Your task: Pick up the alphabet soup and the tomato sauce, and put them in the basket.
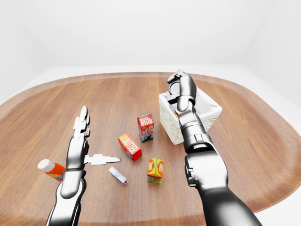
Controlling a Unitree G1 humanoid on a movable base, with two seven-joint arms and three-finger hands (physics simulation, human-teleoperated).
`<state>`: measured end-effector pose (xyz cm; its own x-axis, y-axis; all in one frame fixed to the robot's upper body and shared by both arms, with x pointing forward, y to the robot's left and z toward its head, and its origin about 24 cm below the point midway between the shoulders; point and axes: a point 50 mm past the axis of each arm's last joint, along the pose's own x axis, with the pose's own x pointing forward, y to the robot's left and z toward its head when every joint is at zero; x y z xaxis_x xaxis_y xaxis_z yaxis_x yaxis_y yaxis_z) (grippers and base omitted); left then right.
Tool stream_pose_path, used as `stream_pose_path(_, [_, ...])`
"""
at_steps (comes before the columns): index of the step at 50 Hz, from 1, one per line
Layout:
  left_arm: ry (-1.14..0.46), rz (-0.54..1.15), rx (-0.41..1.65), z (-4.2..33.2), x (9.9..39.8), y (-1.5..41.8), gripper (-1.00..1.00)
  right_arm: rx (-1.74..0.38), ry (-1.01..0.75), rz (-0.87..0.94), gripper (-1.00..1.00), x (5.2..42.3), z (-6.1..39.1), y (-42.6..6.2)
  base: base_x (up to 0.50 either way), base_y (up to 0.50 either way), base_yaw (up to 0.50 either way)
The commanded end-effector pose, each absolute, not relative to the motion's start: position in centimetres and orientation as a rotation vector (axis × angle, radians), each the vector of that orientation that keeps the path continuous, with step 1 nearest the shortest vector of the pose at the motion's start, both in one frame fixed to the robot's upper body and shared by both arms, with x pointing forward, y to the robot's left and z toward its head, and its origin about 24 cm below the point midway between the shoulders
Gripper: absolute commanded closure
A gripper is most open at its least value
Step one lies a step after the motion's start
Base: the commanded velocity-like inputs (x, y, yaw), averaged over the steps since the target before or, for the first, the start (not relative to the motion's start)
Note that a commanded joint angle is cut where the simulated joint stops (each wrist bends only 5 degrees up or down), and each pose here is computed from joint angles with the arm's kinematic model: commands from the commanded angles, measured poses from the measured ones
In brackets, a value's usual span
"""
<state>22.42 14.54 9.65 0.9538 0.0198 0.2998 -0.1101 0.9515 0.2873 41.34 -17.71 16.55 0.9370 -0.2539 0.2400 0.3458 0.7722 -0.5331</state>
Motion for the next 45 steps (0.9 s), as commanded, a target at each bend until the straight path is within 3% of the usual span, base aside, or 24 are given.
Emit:
stream_pose_path(1, [-0.299,0.072,0.322,9.6,22.3,14.7,-1.0,-0.646,-0.141,-0.398,1.0,41.7,17.3,-18.7,0.0,0.0,0.0])
stream_pose_path(26, [-0.304,0.072,0.321,9.8,22.2,14.6,-1.0,-0.459,-0.022,-0.368,1.0,41.8,16.2,-19.7,0.0,0.0,0.0])
stream_pose_path(45, [-0.311,0.071,0.32,9.9,22.2,14.6,-1.0,-0.449,0.029,-0.417,1.0,41.2,14.6,-21.2,0.0,0.0,0.0])
